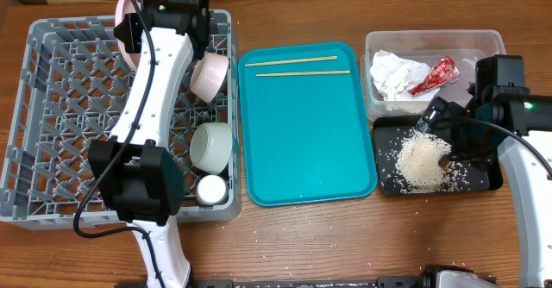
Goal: Sort waste into correct bins and load items into the dishwasher
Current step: 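Lift the white plate and stand it upright in the dish rack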
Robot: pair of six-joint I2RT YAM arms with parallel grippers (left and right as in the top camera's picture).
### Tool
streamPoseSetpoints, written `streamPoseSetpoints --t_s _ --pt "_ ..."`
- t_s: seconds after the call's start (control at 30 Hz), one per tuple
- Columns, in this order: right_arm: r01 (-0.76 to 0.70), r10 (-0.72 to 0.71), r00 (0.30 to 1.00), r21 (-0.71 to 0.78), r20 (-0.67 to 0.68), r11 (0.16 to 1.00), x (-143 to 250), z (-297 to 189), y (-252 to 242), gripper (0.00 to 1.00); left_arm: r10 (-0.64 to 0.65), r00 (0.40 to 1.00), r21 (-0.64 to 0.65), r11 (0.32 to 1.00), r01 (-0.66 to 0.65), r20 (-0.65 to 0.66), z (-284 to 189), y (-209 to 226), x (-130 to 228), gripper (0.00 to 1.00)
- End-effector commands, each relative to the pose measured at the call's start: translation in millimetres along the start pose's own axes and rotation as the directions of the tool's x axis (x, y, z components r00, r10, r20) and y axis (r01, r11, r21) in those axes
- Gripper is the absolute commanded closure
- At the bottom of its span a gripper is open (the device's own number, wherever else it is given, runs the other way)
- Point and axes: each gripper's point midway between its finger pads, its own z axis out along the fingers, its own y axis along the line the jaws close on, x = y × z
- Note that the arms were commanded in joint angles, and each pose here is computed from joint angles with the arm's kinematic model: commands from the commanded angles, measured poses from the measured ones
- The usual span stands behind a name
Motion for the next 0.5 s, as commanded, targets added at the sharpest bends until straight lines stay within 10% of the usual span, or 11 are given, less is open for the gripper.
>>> streamPoseSetpoints --t_s 0.0,0.47 --pt "-0.002 0.002 1.000 0.000 0.022 1.000 -3.8 -3.3 -0.4 0.00 -0.048 0.998 0.049 0.998 0.050 -0.032 2.5 -22.1 9.3 0.96" --pt "-0.002 0.002 1.000 0.000 0.022 1.000 -3.8 -3.3 -0.4 0.00 -0.028 0.987 0.212 0.975 0.062 -0.158 8.0 -73.9 39.4 0.94"
